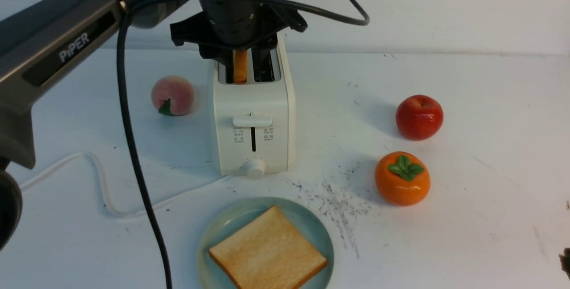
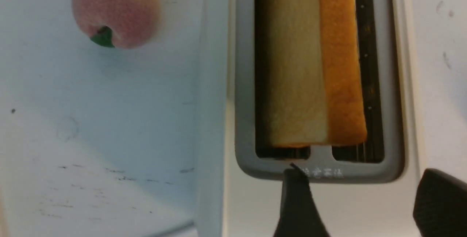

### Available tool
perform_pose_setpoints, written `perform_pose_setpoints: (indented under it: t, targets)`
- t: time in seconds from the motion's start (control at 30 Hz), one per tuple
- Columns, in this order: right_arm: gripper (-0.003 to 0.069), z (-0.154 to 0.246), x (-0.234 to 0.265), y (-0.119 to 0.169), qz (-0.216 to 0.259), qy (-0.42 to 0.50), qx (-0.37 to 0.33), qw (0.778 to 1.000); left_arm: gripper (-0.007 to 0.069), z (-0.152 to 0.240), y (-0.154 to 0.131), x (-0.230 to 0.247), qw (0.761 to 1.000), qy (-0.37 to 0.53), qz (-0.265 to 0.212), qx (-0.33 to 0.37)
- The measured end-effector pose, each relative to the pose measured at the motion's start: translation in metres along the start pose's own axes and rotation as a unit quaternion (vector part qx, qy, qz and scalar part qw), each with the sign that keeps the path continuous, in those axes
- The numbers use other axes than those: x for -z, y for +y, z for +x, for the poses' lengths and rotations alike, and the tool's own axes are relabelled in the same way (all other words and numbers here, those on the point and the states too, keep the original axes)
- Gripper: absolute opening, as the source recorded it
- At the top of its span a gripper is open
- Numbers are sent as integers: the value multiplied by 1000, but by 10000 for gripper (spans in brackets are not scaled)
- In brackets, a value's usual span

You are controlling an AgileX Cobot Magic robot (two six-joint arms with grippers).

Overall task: Take toasted bread from bread machine on white table place on plate.
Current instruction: 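Reach for a toast slice standing in the toaster with the left gripper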

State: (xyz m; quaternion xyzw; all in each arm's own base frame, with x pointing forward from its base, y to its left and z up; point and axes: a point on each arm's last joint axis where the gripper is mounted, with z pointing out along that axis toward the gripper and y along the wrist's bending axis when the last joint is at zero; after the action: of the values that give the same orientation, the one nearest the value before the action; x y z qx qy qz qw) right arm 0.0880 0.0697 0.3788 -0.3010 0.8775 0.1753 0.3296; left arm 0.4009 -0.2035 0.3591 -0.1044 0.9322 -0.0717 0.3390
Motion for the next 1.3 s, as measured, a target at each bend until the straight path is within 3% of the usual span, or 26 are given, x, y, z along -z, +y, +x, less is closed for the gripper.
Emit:
perform_pose_setpoints:
  t: [0.4,0.77,1.03,1.3]
  targets:
    - [15,0,0,0,-1,0,0,1000,419,-6,-14,-23,997,-58,47,-17]
    - [22,0,0,1,-6,-1,-2,1000,420,-8,-4,-37,994,-83,-19,-65]
    - [28,-1,0,2,-10,-5,-4,1000,420,-10,-4,-39,992,-98,-29,-79]
    - [33,-1,0,2,-13,-6,-5,1000,417,0,-5,-73,988,-94,-51,-110]
